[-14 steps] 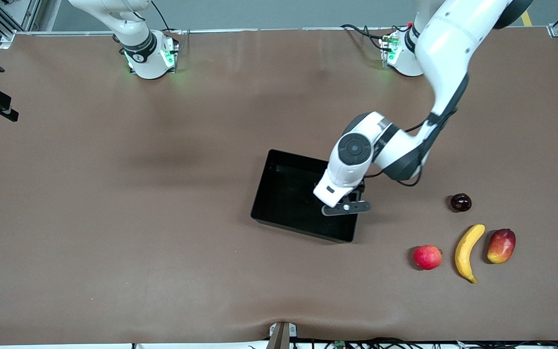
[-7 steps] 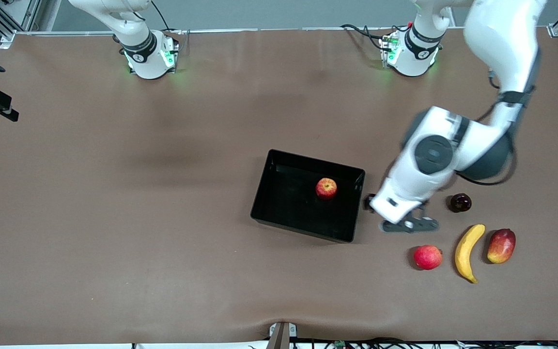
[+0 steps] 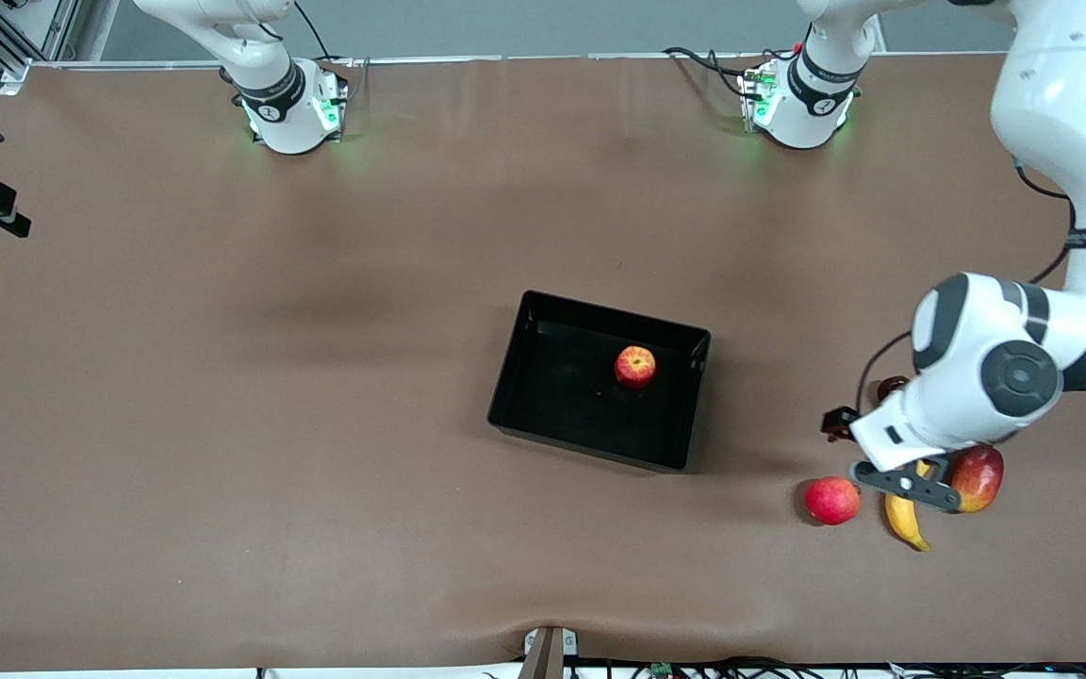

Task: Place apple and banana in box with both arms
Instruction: 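Lower the left gripper onto the yellow banana and grasp it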

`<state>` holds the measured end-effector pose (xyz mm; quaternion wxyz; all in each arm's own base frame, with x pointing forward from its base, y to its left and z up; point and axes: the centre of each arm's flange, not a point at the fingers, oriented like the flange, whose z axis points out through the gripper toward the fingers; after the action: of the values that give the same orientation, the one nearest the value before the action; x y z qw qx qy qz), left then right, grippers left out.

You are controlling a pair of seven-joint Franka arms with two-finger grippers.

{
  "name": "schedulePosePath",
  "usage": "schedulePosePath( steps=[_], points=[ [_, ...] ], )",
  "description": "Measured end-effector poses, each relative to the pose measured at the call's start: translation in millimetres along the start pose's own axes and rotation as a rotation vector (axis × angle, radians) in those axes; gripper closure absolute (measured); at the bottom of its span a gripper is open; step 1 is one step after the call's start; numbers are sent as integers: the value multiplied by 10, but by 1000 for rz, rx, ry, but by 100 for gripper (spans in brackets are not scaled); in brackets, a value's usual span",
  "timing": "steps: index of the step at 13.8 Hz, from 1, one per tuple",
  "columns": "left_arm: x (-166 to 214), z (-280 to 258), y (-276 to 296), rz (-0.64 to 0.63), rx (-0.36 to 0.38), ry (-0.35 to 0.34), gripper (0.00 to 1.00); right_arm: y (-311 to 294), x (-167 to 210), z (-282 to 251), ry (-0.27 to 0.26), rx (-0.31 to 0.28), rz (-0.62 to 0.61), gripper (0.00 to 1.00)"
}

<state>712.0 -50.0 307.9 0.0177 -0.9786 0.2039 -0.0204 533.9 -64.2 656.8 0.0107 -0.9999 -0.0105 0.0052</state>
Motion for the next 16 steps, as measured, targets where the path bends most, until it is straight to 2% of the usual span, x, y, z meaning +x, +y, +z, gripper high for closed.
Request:
schedulePosePath(
  steps=[4, 7, 12, 14, 16],
  points=[
    [-88, 423, -457, 104, -16, 80, 0, -1, 0, 0, 0, 0, 2, 0],
    [-127, 702, -660, 193, 0, 140, 0, 5, -2, 1, -1, 0, 4, 0],
    [-245, 975, -906, 242, 31, 155, 0, 6, -3, 2, -2, 0, 5, 0],
    [-253, 1040, -912, 242, 31, 160, 4, 3, -3, 2, -2, 0, 5, 0],
    [-278, 1140, -932, 243, 35, 158, 18, 1, -2, 3, -2, 0, 6, 0]
  ],
)
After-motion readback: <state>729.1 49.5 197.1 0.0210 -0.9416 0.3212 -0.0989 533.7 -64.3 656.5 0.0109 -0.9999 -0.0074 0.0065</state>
